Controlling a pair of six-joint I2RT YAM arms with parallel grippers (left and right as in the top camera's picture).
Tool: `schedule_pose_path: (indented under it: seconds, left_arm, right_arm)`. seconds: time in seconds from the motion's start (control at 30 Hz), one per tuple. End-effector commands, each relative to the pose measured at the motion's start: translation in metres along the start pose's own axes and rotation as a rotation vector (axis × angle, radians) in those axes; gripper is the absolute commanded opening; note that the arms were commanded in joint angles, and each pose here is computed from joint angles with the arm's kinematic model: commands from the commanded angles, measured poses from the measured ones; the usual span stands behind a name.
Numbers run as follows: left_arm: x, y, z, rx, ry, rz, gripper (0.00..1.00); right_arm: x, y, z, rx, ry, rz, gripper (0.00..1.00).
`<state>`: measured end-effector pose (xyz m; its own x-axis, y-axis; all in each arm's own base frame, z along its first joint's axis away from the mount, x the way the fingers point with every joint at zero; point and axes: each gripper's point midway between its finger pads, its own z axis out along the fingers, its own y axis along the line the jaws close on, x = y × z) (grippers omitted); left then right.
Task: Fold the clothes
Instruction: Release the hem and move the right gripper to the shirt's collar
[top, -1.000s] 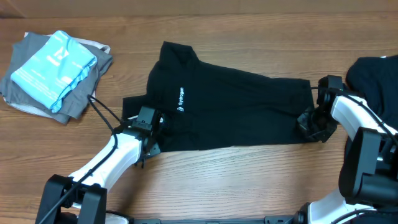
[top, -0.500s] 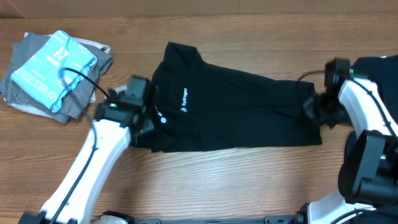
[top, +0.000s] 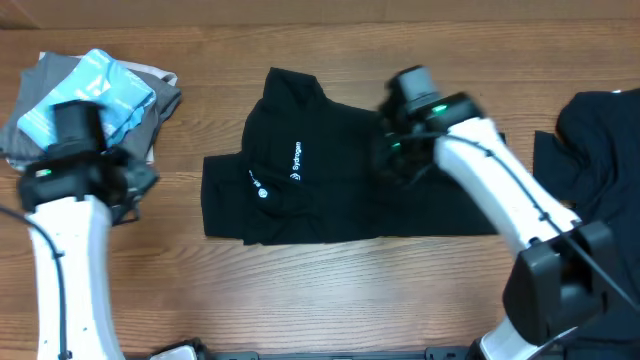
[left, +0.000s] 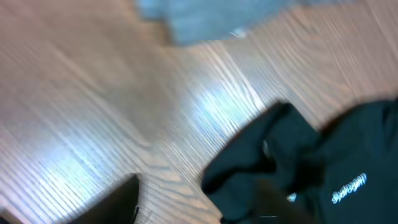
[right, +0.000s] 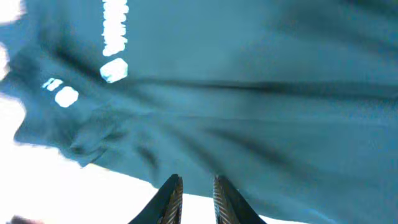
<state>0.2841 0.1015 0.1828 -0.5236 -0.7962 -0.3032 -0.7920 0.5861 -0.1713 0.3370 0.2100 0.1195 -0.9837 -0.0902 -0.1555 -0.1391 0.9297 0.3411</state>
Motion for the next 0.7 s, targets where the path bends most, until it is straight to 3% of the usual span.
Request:
schedule_pose_path:
  seconds: [0.0, 0.07, 0.1, 0.2, 0.33, 0.67]
  left_arm:
    - [-0.01, 0.016, 0.005, 0.023, 0.042, -0.063, 0.85]
    - [-0.014, 0.025, 0.007, 0.007, 0.048, -0.095, 0.98]
    - [-0.015, 0.028, 0.009, 0.0, 0.053, -0.105, 1.0]
    - [-0.016, 0.029, 0.012, -0.006, 0.059, -0.109, 1.0]
    - [-0.015, 0.029, 0.013, -0.007, 0.061, -0.108, 1.0]
    - [-0.015, 0.029, 0.013, -0.008, 0.061, -0.108, 1.0]
  right_arm:
    - [0.007, 0.048, 0.007, -0.016, -0.039, -0.172, 0.25]
    - [0.009, 0.065, 0.014, 0.038, -0.085, -0.244, 0.29]
    - [0.009, 0.071, 0.018, 0.067, -0.106, -0.274, 0.3]
    - [0.015, 0.097, 0.032, 0.108, -0.156, -0.366, 0.36]
    - [0.027, 0.132, 0.067, 0.072, -0.162, -0.451, 0.37]
    - [0.027, 0.114, 0.149, 0.18, -0.135, -0.471, 0.37]
